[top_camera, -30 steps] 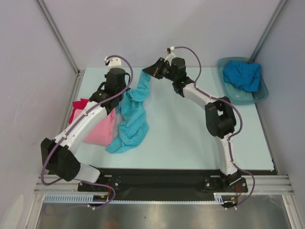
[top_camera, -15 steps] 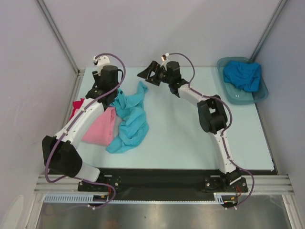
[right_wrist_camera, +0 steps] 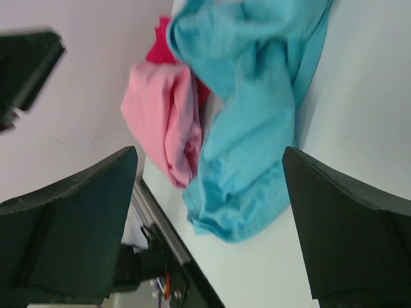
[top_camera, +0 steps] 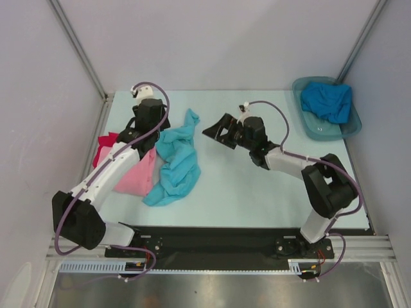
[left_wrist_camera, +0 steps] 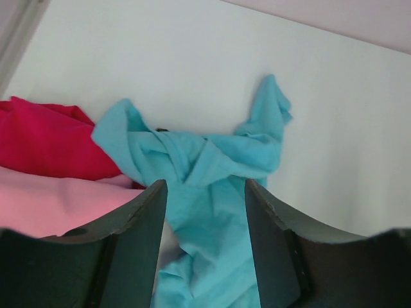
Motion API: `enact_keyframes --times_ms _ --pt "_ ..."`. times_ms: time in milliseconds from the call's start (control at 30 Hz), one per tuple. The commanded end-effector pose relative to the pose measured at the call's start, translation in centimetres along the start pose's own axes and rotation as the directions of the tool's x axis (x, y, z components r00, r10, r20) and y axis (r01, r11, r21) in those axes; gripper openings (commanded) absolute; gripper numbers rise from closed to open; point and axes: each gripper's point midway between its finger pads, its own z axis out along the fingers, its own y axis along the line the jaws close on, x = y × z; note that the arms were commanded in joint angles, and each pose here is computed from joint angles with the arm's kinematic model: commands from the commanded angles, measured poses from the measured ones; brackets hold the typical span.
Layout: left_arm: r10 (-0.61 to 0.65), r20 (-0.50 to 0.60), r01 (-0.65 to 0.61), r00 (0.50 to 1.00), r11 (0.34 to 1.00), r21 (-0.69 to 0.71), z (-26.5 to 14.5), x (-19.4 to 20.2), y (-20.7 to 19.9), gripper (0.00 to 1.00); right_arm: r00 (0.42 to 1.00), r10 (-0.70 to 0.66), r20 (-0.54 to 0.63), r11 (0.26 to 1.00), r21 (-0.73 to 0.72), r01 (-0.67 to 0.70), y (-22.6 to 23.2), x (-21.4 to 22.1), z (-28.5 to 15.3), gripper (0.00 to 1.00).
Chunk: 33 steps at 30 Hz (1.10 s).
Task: Fold and stack the t-shirts
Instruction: Flatten the tshirt out
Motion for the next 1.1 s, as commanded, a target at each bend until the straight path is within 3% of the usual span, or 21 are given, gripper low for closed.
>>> enact_keyframes --times_ms 0,133,467,967,1067 --pt "-0.033 -0.009 0.034 0.999 0.989 0.142 -1.8 0.2 -3.0 0.57 1.0 -0.002 -0.015 1.0 0.009 0.002 0.2 3.9 -1.2 1.0" --pt "-0.016 -0.023 0.02 1.0 0.984 0.176 -2.5 1.3 -4.4 0.57 0.994 0.052 -0.095 0.998 0.048 -0.047 -2.6 9.6 -1.6 1.0" --pt "0.003 0.001 -0.003 1.0 0.982 0.189 -4.2 1.5 -4.0 0.56 0.98 0.121 -0.155 0.991 0.079 -0.11 -6.5 16.7 -0.9 1.0" --pt "0.01 0.038 -0.017 0.999 0.982 0.188 -5.6 0.0 -3.2 0.56 0.98 0.089 -0.177 0.994 0.071 -0.078 -5.8 19.4 2.4 0.9" --pt "0.005 0.053 -0.014 0.999 0.982 0.19 -6.2 -0.6 -3.0 0.56 0.982 0.069 -0.176 0.995 0.086 -0.054 -6.5 18.4 3.5 0.78"
